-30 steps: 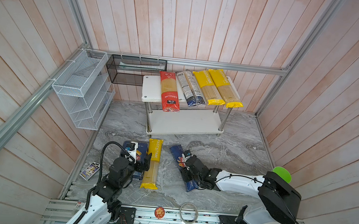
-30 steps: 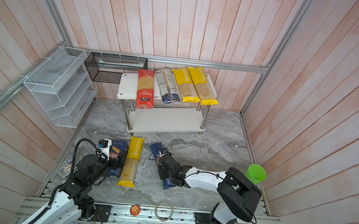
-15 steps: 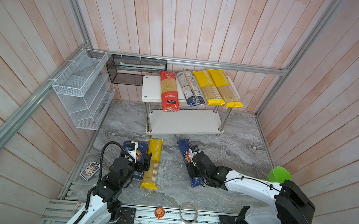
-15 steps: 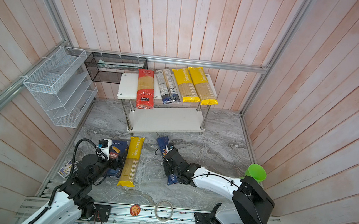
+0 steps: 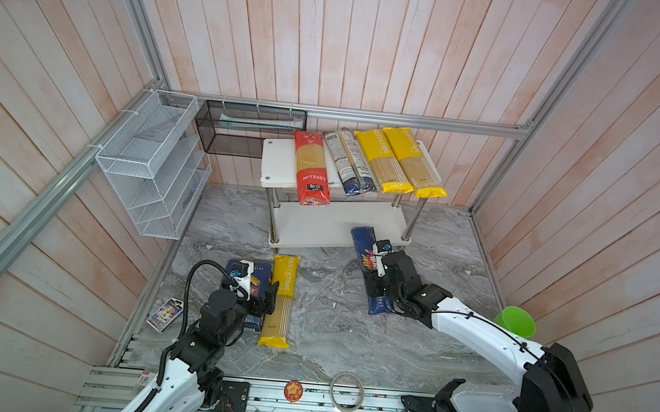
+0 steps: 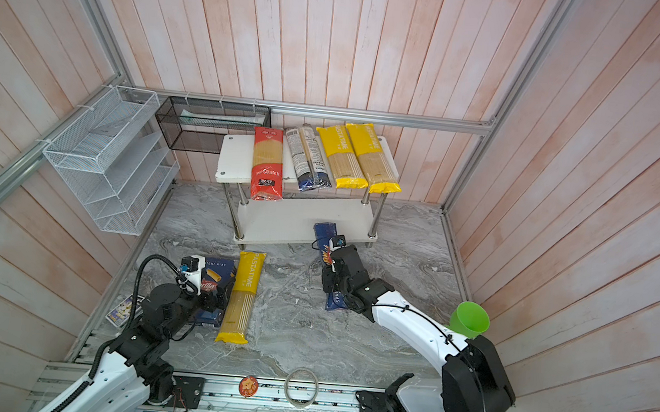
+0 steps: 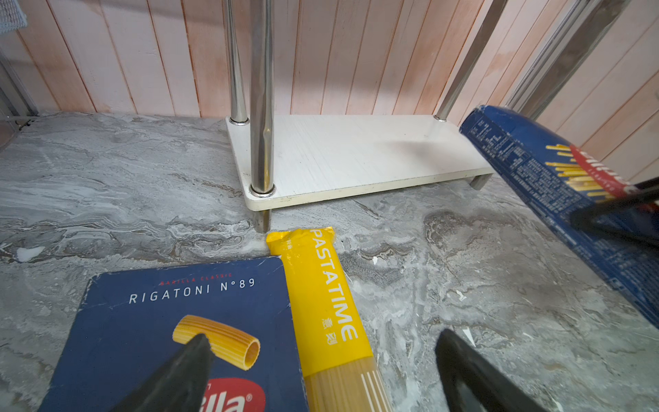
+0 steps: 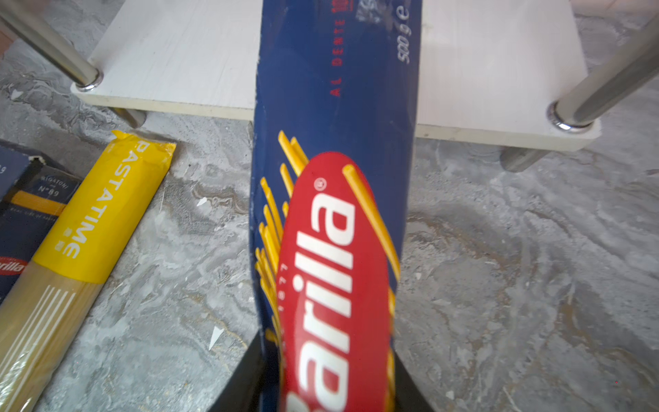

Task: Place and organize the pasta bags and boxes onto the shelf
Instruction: 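Lift the blue Barilla box upright and carry it toward the shelf, then lower the blue Barilla box onto the lower shelf with the right gripper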

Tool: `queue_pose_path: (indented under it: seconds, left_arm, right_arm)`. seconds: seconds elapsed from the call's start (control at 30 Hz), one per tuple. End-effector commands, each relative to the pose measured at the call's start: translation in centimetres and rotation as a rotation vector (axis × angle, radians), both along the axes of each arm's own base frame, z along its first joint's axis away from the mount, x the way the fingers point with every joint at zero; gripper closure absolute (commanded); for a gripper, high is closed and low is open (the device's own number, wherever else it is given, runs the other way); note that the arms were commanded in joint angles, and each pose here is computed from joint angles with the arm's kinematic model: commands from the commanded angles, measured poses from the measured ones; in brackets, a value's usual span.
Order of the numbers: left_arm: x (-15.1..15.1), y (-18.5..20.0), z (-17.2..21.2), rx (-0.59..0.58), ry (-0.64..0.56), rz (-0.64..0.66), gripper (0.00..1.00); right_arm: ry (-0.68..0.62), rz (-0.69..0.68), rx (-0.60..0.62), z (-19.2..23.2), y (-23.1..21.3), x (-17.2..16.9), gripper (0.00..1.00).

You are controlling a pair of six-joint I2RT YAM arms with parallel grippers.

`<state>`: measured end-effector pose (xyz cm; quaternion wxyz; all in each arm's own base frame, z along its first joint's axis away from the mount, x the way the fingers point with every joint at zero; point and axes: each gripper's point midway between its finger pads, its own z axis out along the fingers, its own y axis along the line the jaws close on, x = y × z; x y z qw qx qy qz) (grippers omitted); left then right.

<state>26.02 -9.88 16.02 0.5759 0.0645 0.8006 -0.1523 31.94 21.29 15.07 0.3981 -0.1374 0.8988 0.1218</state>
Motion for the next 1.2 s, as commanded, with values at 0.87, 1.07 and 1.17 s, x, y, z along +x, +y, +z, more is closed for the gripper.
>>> queue_pose_path:
  seconds: [0.87, 1.07, 1.17]
  left_arm:
    - [0.3, -0.1, 1.8, -0.025, -0.041, -0.003, 0.0]
    - [0.3, -0.1, 1.8, -0.025, -0.042, -0.005, 0.0]
    - [0.3, -0.1, 1.8, -0.024, -0.041, -0.005, 0.0]
  right_arm:
    - [-0.199, -0.046, 0.027, 4.6, -2.9, 14.4, 0.64]
    - [-0.195, -0.064, 0.016, 3.8, -3.3, 16.9, 0.64]
    - [-0.201, -0.076, 0.029, 3.7, -3.4, 17.9, 0.64]
